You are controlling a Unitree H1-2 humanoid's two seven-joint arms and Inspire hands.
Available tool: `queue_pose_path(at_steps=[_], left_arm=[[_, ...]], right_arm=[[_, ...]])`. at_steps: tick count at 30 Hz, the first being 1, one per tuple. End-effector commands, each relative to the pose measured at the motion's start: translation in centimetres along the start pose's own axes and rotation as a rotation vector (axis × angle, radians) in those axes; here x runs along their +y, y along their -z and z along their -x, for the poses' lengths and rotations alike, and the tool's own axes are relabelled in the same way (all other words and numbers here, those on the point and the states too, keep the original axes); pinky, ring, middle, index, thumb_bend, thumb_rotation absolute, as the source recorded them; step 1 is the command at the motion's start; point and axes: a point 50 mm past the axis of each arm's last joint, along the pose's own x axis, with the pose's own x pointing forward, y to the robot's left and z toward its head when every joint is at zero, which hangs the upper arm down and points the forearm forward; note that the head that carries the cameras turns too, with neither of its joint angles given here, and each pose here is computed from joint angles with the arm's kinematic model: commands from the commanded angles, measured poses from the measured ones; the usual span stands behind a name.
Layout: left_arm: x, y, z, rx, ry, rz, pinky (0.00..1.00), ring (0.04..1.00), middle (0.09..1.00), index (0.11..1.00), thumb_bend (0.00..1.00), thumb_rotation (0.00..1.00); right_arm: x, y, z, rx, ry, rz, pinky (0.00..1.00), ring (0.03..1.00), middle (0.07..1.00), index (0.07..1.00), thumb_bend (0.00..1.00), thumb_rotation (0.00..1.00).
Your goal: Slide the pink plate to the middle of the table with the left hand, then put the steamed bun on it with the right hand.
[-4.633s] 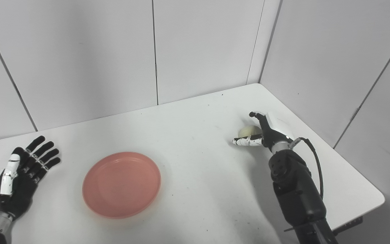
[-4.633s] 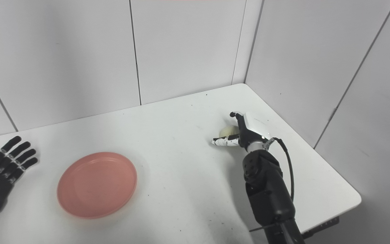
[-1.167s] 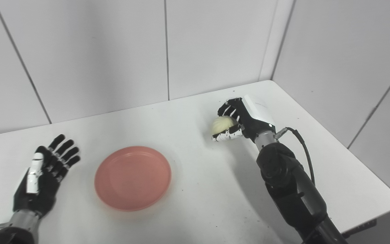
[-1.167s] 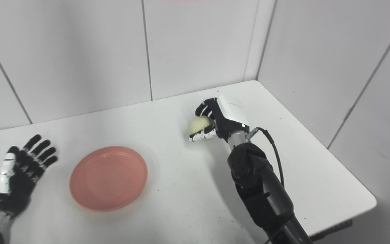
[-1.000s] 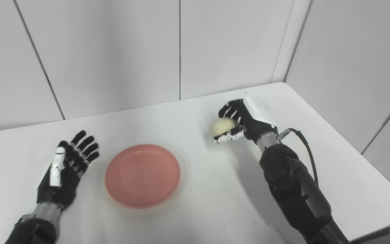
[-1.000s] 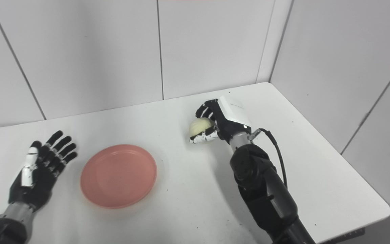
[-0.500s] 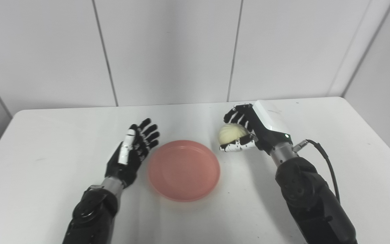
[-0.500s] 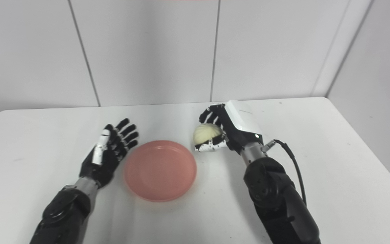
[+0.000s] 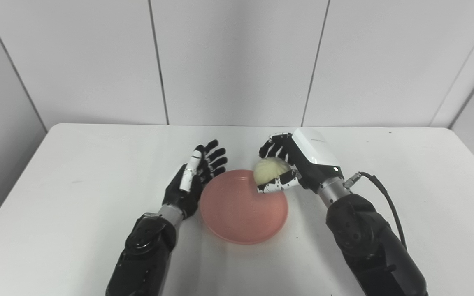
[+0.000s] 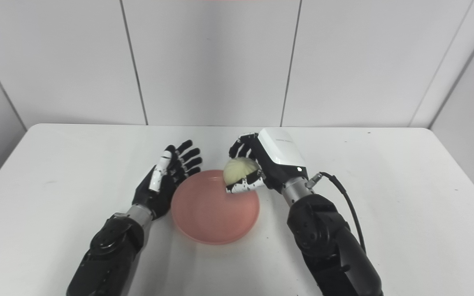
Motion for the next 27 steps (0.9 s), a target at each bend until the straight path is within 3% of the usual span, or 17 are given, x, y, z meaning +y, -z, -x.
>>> queue_pose_path(at_steps=[1,8,11,27], left_arm=[[0.4,4.8,1.8,0.211,-0.054,0.032,0.9,0.896,0.904,0.906,0.44,1.0],[0.2,4.8,1.6,0.213,-0.046,0.028,0.91,0.902,0.91,0.912,0.45,1.0],[0.2,4.8,1.5,0.208,-0.041,0.019,0.91,0.903,0.913,0.915,0.45,1.0],[-0.3,4.5,1.3,0.209,-0.044,0.028,0.91,0.906,0.914,0.912,0.46,1.0]], right_arm=[[-1.1,-1.8,-1.2,-0.094,0.047,0.019,0.37,0.442,0.519,0.491,0.5,0.13],[1.1,-2.1,-1.9,-0.126,0.009,0.026,0.4,0.465,0.51,0.489,0.5,0.13],[1.5,-2.2,-2.2,-0.116,-0.012,0.011,0.37,0.428,0.501,0.49,0.5,0.13],[4.4,-1.7,-2.9,-0.122,-0.091,0.052,0.43,0.484,0.538,0.491,0.5,0.13]])
